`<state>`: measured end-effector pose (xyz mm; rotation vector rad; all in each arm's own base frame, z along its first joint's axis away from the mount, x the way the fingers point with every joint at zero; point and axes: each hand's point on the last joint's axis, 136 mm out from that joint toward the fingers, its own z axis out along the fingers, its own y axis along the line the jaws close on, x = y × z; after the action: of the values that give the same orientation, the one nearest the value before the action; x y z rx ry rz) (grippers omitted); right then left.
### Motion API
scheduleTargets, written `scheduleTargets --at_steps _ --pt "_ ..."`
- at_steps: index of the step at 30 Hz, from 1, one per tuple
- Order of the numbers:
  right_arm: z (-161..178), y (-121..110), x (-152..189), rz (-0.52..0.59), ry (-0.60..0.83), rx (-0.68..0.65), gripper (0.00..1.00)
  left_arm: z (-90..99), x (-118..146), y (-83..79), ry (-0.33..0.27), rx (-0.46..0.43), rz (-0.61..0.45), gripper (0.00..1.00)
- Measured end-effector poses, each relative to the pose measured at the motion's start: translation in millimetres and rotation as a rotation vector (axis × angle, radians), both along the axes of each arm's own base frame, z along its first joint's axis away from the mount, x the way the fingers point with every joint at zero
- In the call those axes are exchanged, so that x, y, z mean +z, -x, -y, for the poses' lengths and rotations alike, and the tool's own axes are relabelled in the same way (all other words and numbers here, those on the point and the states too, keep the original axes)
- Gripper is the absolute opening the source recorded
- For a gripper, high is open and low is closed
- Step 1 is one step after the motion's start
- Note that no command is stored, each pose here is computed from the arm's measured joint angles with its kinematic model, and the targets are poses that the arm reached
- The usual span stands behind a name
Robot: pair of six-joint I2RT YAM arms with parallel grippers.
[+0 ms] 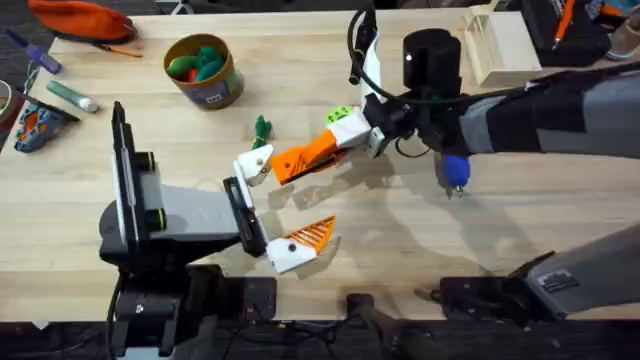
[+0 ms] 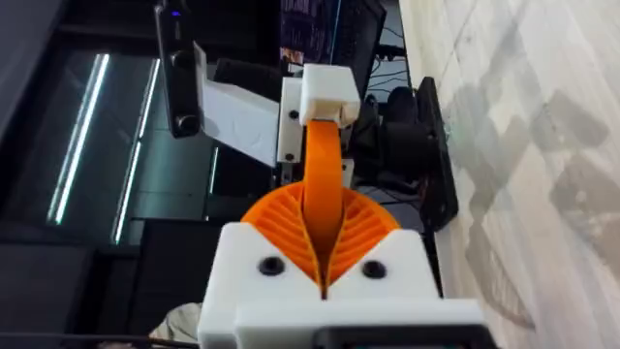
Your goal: Pick up the gripper from the table and insert it into the empty holder that is missing its gripper. Then pick up a screw, insert it into the mounting hole, and use the screwdriver to tighten it. Finally, clean up the table by picking up the vegetable and placing it into the bucket.
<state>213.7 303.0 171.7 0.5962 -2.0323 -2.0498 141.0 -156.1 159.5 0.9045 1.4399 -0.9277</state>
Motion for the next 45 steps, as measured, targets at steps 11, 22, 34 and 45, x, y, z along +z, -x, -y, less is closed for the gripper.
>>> scheduleTargets --at_steps 11,22,34,45 --pt "-1.2 -2.8 -1.4 -0.031 0.023 -0.019 0.009 0.0 0.0 0.0 0.000 0.000 0.000 0.985" --pt "-1.5 -3.1 -1.6 -0.029 0.023 -0.021 0.009 0.0 0.0 0.0 0.000 0.000 0.000 0.986" --pt "-6.7 -1.3 -3.3 0.022 0.012 -0.024 0.009 0.0 0.0 0.0 0.000 0.000 -0.001 0.985" --pt "-8.9 -6.4 -1.2 0.068 -0.002 -0.047 0.009 -0.3 0.0 -0.7 0.001 0.004 -0.003 0.985"
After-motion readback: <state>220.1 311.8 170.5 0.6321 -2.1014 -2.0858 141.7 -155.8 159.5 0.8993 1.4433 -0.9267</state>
